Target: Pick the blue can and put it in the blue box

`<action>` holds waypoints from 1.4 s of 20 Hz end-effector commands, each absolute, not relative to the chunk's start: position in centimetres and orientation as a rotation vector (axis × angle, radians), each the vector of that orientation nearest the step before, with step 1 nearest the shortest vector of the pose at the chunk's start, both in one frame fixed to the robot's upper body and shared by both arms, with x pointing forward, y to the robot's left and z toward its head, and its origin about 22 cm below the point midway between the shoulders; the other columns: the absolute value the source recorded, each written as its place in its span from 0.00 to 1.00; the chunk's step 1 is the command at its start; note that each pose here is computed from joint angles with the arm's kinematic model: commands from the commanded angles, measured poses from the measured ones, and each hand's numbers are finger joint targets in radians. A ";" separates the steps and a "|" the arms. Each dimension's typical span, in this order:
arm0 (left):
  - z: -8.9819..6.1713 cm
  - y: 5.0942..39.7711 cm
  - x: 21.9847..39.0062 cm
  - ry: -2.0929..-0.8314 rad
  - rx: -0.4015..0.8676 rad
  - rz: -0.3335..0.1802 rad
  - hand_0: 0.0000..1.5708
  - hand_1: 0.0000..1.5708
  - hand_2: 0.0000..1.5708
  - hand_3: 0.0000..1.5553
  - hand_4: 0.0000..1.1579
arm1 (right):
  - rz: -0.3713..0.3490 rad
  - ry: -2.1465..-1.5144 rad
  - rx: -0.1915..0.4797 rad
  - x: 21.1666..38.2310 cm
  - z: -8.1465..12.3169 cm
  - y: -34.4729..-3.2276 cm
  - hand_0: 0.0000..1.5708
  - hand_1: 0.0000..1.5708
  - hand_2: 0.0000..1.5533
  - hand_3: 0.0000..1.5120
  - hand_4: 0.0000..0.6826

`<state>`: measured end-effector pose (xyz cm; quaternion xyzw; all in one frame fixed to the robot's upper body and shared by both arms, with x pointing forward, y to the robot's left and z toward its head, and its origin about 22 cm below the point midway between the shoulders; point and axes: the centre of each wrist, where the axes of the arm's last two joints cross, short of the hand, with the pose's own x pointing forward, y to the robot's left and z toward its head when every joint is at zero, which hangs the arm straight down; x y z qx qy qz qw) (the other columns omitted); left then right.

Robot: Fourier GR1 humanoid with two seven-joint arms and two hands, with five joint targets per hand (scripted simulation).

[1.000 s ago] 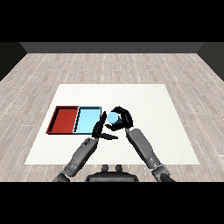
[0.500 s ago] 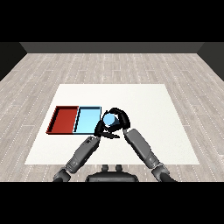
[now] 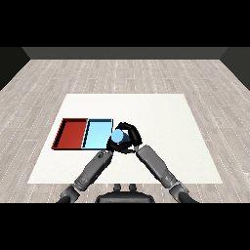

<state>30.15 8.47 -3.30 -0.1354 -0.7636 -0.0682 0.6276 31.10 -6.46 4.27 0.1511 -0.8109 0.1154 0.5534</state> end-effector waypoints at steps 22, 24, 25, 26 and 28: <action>-2.2 8.8 31.3 -1.822 -0.016 -0.233 0.37 0.37 0.45 0.32 0.57 | 0.324 -1.910 0.445 28.9 5.5 -3.6 0.92 0.92 0.94 0.92 0.87; -3.4 8.0 29.5 -1.796 -0.045 -0.215 0.53 0.53 0.56 0.47 0.58 | 0.277 -1.911 0.441 30.7 4.9 -4.4 0.91 0.91 0.93 0.92 0.86; -3.3 9.0 30.0 -1.783 -0.134 -0.118 0.58 0.58 0.60 0.53 0.56 | 0.280 -1.900 0.433 29.5 4.3 -3.7 0.92 0.92 0.94 0.92 0.85; -2.1 8.2 30.7 -1.761 -0.125 -0.118 0.75 0.75 0.75 0.66 0.54 | 0.299 -1.912 0.432 29.1 5.6 -3.2 0.91 0.91 0.94 0.92 0.85; -3.2 8.8 31.8 -1.724 -0.113 -0.096 0.94 0.94 0.93 0.88 0.52 | 0.250 -1.890 0.447 28.8 3.7 -3.3 0.89 0.89 0.93 0.92 0.81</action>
